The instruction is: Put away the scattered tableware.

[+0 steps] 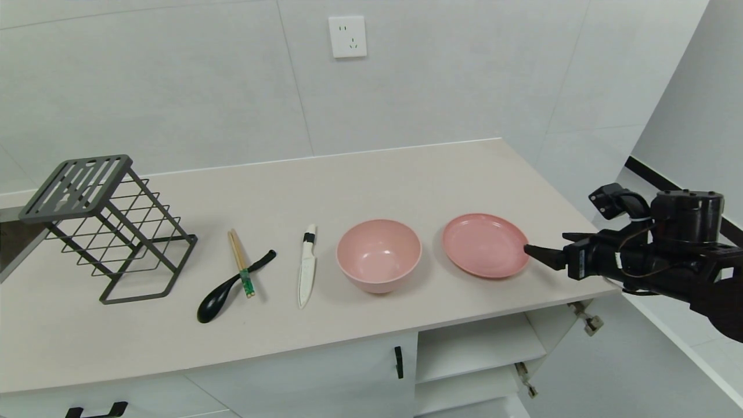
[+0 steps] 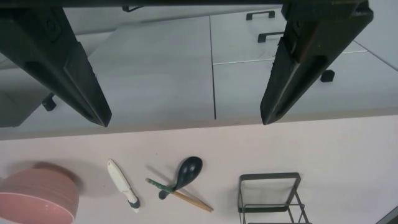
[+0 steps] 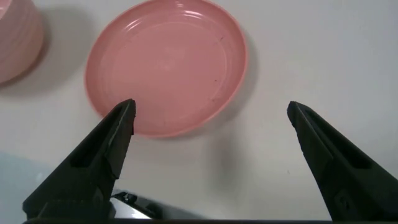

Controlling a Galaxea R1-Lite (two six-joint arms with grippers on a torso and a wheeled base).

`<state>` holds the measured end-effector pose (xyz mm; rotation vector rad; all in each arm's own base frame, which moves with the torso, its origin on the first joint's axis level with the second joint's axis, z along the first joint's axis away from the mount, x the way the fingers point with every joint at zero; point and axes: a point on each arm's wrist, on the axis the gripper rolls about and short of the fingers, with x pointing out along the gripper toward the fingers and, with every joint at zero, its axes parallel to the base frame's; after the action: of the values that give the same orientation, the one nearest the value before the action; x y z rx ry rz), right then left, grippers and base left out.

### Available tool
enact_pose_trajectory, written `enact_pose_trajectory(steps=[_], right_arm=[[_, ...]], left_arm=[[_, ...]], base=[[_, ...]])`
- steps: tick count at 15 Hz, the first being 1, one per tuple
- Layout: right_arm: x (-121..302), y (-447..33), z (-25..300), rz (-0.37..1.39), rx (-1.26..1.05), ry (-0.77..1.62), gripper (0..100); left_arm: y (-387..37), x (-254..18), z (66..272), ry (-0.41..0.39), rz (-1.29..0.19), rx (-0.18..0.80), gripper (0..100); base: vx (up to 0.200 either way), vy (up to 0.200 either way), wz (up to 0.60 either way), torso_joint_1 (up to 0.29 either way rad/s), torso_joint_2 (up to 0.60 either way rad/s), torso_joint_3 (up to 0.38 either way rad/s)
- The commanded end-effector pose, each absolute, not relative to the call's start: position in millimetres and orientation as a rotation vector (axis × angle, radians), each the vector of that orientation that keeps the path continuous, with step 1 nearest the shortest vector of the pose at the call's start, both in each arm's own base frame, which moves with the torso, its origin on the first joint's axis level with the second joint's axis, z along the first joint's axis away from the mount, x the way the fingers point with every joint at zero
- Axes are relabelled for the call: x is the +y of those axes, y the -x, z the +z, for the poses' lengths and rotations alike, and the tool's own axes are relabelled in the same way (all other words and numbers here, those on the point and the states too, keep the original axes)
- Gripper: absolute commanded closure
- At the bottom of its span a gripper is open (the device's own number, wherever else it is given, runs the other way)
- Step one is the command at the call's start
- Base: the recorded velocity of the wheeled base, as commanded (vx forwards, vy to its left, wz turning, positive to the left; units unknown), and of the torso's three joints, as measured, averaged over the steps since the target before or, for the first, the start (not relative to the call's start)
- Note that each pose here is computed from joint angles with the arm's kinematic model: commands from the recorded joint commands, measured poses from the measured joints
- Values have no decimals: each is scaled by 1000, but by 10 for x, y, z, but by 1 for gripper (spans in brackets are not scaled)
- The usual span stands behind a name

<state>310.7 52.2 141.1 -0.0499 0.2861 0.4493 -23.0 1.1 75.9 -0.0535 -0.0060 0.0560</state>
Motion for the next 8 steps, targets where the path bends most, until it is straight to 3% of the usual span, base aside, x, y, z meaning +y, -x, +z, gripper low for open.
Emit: enact_pose_trajectory(steps=[1, 8], right_arm=[[637, -3318, 1234, 476, 324, 51, 0], [774, -3850, 1033, 470, 307, 57, 0]], left_arm=[[228, 11, 758, 54, 57, -5, 0], [228, 11, 758, 55, 57, -5, 0]], base=[[0, 0, 0, 0, 0, 0], [0, 0, 0, 0, 0, 0]])
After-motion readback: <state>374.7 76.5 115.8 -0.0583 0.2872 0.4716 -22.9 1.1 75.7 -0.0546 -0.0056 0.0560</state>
